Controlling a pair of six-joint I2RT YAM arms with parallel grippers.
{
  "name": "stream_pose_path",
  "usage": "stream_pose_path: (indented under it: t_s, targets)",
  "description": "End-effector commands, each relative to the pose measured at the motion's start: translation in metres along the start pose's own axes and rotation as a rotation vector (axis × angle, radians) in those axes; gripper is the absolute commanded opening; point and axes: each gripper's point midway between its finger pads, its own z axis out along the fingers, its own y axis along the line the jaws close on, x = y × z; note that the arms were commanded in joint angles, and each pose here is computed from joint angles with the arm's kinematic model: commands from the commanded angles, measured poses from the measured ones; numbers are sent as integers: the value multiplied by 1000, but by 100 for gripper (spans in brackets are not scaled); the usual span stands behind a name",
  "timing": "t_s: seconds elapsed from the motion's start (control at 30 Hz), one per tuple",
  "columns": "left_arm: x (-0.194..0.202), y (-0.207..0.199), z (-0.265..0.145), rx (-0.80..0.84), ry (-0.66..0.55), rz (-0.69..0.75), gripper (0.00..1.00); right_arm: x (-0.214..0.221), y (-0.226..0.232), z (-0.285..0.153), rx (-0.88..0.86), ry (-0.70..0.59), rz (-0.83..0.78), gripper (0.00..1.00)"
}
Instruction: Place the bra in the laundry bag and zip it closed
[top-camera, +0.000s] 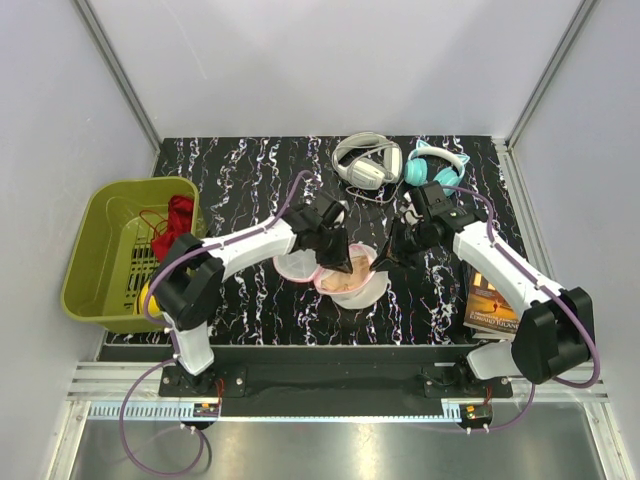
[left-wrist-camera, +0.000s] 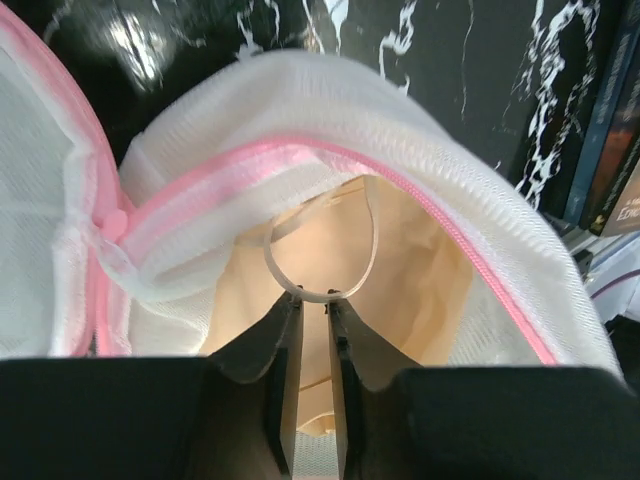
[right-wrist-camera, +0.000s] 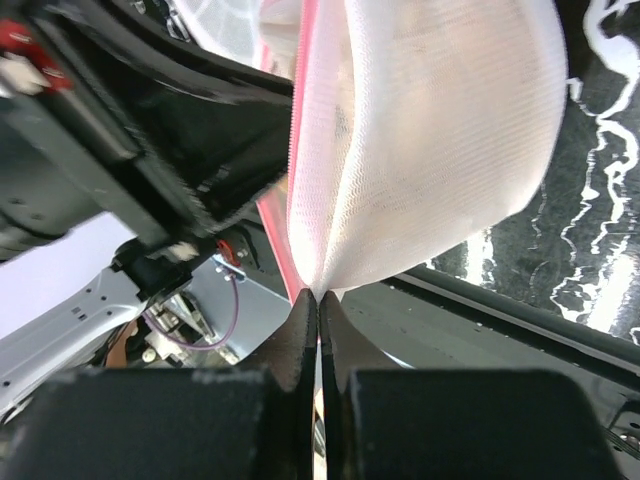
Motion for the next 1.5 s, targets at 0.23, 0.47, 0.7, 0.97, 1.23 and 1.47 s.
stream_pose_path:
  t_s: [0.23, 0.47, 0.7, 0.97, 1.23, 1.47]
  targets:
    - [28, 11, 30, -72, 43, 49, 18, -12, 24, -20, -122, -56, -1, 0]
    - [-15, -4, -62, -82, -151, 94, 56, -3, 6, -7, -114, -35, -26, 0]
    - [-3, 55, -105, -175, -168, -140, 84, 2, 2, -2, -141, -9, -99, 0]
    - [16, 151, -97, -392, -139, -353, 81, 2, 3, -1, -156, -10, -125, 0]
    - [12, 180, -51, -422, -102, -382, 84, 4, 0, 1, -157, -6, -122, 0]
    - [-1, 198, -29, -412, -132, -396, 60, 7, -4, 1, -150, -7, -121, 0]
